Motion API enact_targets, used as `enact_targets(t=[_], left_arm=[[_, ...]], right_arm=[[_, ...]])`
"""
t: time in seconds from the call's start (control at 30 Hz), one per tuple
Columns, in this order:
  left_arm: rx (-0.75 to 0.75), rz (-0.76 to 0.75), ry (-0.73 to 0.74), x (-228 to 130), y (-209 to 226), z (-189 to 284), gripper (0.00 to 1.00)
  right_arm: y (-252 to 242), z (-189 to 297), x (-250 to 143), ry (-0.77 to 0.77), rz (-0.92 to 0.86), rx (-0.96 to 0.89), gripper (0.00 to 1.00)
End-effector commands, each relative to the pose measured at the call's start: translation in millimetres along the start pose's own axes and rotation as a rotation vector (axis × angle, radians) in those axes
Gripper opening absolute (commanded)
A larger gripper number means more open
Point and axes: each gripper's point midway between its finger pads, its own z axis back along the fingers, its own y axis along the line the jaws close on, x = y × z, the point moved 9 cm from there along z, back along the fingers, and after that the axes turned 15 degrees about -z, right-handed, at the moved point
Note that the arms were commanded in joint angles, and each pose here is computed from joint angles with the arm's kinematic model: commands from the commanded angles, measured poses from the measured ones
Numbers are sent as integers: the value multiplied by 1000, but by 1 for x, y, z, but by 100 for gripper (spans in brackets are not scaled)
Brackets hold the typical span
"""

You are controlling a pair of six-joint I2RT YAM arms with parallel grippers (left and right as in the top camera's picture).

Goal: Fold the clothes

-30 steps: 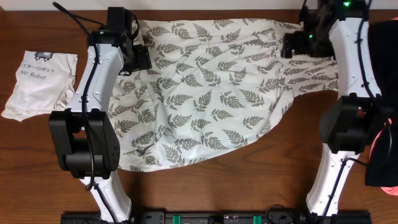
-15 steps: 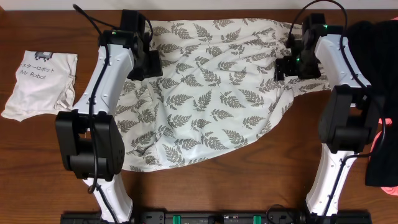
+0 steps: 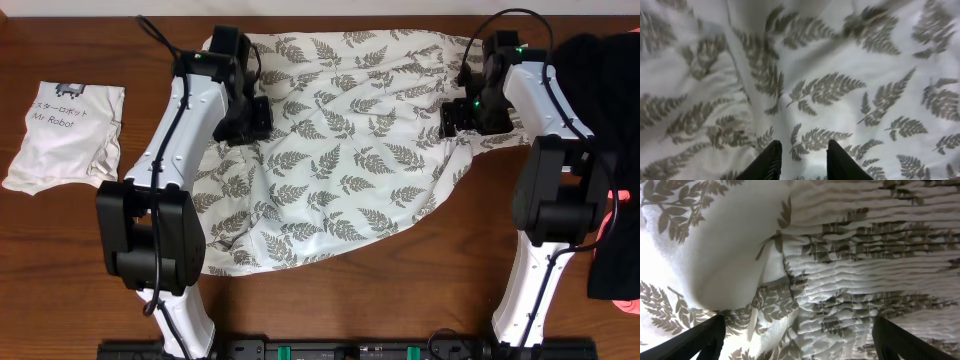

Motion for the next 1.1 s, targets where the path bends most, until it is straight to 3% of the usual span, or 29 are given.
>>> enact_targets(t=[0.0, 0.4, 1.07], left_arm=[[9, 52, 44, -14, 4, -12, 31], [24, 86, 131, -46, 15, -60, 33], [331, 120, 119, -61, 53, -79, 39]], right_arm=[[0, -13, -5, 19, 29, 3, 93], [-3, -34, -23, 89, 17, 16, 94], [8, -30, -63, 330, -139, -51, 99]])
